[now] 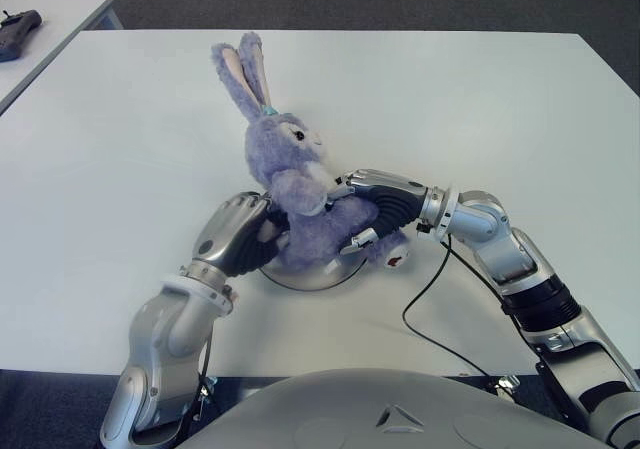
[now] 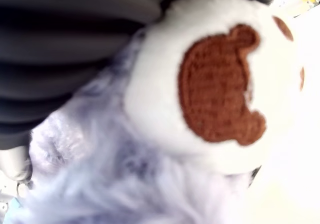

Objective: Put the doll into the plate.

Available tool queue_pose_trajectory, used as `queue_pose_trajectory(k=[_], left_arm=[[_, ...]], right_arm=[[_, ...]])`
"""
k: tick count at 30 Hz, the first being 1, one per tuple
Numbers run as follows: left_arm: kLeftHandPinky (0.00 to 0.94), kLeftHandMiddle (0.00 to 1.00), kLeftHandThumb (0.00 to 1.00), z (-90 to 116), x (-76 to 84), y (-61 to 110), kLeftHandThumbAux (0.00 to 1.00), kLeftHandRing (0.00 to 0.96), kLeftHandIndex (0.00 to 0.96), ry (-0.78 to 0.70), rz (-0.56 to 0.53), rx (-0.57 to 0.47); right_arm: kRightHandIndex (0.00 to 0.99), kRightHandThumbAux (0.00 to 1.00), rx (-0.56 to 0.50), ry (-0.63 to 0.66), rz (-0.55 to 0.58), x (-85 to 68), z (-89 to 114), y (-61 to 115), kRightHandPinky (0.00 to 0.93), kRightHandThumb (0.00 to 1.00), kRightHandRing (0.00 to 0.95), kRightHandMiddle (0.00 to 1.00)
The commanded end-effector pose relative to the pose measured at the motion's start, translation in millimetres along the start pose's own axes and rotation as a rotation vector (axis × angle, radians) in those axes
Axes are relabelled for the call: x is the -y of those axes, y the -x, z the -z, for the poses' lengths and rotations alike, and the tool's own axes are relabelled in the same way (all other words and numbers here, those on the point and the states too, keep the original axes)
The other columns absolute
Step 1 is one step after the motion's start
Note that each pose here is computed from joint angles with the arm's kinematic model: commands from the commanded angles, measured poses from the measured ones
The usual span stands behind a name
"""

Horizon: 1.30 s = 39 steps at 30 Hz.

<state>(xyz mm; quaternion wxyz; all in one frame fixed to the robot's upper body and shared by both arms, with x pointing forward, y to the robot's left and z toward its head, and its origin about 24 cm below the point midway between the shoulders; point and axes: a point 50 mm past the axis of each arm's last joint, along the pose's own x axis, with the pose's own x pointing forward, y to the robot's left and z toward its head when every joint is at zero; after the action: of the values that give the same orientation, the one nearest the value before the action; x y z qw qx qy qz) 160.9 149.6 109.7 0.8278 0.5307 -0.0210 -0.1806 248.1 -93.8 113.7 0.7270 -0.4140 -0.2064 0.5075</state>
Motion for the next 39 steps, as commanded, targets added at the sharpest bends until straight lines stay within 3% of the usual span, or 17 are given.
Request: queue_pose_trajectory(k=[1, 5, 16, 39], left_arm=[[0.109, 0.007, 0.324, -2.6, 12.2, 0.1, 0.284, 0.041, 0.0, -0.009, 0.125, 0.005], [0.029, 0.0, 0.305, -2.7, 11.1, 0.8, 0.248, 0.0, 0.0, -0.035, 0.144, 0.01], [0.0, 0.0, 0.296, -3.4, 8.4, 1.5, 0.204, 0.0, 0.0, -0.083, 0.182, 0.03], [0.0, 0.0, 0.254, -5.1, 5.4, 2.2, 0.184, 0.0, 0.0, -0.089, 0.184, 0.034]], right_arm=[[0.0, 0.454, -0.055, -0.028, -0.125, -23.5, 10.0, 0.6, 0.128, 0.175, 0.074, 0.023], [0.0, 0.425, -0.063, -0.017, -0.132, -22.4, 11.9, 2.0, 0.122, 0.207, 0.034, 0.0], [0.0, 0.36, -0.078, -0.002, -0.148, -18.6, 12.2, 5.1, 0.003, 0.216, 0.0, 0.0], [0.0, 0.251, -0.064, 0.017, -0.158, -18.8, 17.3, 5.8, 0.0, 0.202, 0.0, 0.0]])
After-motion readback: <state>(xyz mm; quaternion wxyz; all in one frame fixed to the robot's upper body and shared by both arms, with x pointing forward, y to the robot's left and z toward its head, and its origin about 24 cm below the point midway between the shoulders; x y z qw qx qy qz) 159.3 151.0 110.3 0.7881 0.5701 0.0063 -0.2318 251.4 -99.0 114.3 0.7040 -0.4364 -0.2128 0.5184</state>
